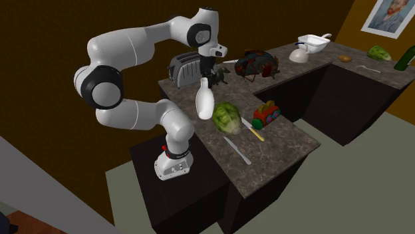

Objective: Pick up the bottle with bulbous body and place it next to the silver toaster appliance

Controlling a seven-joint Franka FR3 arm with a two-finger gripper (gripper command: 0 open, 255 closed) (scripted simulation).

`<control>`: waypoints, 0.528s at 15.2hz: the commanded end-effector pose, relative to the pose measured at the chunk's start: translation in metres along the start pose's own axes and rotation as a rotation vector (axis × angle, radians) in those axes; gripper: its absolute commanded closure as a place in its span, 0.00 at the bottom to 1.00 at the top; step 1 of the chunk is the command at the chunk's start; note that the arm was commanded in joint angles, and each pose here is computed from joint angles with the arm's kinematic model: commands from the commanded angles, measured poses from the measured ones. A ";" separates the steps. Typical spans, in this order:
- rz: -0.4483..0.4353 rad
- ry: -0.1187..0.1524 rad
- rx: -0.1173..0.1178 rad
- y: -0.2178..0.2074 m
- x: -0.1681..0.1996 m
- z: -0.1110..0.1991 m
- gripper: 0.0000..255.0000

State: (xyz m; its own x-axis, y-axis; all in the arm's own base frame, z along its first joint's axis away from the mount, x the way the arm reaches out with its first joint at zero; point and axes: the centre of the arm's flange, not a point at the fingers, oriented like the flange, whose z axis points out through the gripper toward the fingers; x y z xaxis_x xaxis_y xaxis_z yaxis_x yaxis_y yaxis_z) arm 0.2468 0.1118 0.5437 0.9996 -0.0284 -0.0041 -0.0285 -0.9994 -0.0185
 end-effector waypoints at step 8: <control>0.000 0.000 0.000 -0.001 0.000 -0.049 1.00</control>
State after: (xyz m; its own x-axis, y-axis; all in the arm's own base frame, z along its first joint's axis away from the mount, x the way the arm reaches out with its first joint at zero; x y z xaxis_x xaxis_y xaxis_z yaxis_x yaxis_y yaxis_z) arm 0.2464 0.1123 0.5869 0.9996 -0.0285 -0.0042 -0.0286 -0.9994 -0.0184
